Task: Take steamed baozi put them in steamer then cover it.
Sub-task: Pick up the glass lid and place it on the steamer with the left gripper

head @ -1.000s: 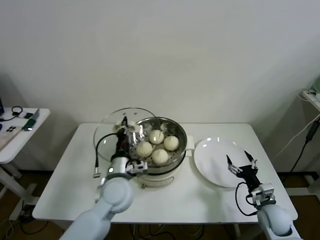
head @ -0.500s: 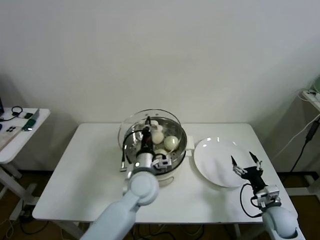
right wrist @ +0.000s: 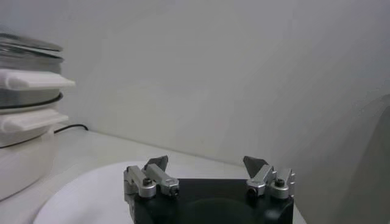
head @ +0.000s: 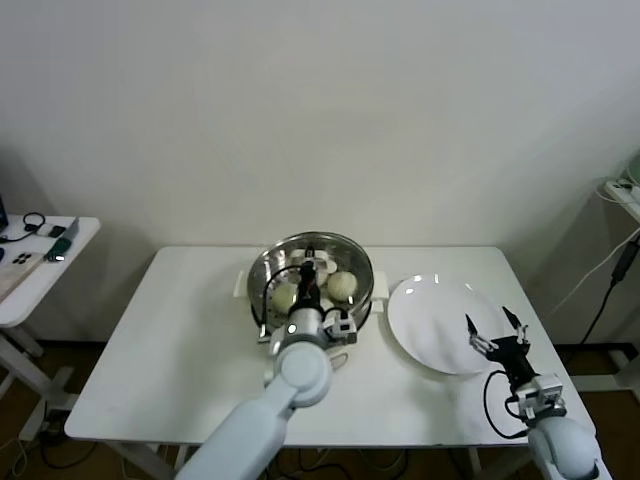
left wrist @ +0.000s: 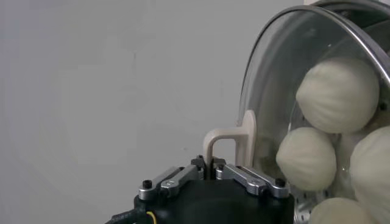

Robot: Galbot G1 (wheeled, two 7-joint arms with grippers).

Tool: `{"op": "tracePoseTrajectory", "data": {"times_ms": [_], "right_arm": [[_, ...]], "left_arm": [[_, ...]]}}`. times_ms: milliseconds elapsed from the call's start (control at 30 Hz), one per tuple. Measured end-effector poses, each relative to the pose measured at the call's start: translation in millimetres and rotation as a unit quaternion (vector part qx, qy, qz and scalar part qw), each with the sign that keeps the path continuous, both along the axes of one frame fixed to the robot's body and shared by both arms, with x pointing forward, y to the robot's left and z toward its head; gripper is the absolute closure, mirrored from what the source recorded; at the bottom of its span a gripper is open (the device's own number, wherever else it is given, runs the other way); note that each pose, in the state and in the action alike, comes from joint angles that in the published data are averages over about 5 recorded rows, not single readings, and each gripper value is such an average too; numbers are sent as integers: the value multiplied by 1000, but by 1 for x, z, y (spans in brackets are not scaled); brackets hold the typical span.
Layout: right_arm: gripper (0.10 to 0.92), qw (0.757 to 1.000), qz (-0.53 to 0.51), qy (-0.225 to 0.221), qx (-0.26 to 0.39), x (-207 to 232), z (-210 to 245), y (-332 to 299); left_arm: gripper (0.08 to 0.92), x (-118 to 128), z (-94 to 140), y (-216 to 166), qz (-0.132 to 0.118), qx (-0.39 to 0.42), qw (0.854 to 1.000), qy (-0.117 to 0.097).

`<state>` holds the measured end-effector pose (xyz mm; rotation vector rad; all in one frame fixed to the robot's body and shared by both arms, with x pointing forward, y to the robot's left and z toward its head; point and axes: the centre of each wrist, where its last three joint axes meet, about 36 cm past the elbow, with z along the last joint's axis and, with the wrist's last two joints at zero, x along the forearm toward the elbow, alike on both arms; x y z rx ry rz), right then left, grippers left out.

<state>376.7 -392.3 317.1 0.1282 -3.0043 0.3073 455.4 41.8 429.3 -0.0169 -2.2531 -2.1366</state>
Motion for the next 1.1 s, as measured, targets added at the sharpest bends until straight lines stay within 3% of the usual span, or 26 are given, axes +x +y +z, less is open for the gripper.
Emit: {"op": "tracePoseTrajectory", "data": {"times_ms": [467, 1100], "right_arm": [[200, 1000, 0, 0, -2, -2, 0, -2], [200, 1000, -1, -1, 0, -2, -2, -4]], "left_arm": [[854, 1, -6, -3, 0, 6, 1000, 6], [854, -2, -16, -5, -2, 17, 1000, -10]]}}
